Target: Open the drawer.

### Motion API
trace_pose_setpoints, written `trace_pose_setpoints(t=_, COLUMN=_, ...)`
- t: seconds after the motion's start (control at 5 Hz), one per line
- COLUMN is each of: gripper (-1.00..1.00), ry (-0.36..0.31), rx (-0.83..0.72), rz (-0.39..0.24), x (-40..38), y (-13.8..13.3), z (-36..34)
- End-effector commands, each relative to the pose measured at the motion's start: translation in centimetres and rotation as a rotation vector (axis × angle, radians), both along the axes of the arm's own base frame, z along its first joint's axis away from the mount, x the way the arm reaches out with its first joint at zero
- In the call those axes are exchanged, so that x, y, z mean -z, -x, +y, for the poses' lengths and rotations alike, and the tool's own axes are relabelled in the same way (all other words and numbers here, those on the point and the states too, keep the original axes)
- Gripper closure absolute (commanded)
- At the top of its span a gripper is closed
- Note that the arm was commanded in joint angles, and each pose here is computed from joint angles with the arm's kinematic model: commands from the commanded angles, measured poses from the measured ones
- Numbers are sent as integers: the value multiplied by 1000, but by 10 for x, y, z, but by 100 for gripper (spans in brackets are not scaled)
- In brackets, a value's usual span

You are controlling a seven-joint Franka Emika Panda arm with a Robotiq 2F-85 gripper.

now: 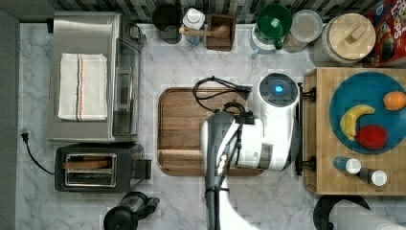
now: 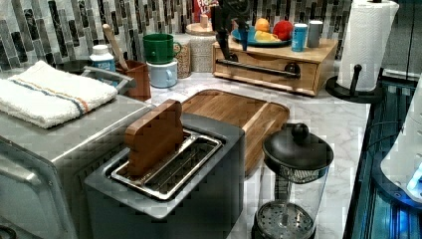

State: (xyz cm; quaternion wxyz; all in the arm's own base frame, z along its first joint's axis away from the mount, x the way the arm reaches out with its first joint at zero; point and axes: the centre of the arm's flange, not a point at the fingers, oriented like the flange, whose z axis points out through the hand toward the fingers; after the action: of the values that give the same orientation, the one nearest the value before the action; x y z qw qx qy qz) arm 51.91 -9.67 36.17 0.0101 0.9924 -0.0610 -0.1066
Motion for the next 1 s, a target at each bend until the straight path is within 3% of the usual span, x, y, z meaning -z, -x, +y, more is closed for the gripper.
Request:
trace_pose_setpoints(t=0.2, gripper=-100, ry=30, rx=-125, rz=-106, x=-25, y=-2, z=-59)
trace_pose_setpoints(t=0.6, gripper=-100, ry=107, rx=-231, rz=-148, x=-10, y=8, z=-77)
trace_pose_setpoints(t=1.0, gripper=-100, ry=115, rx=-308, rz=-204, x=31, y=9, z=-110)
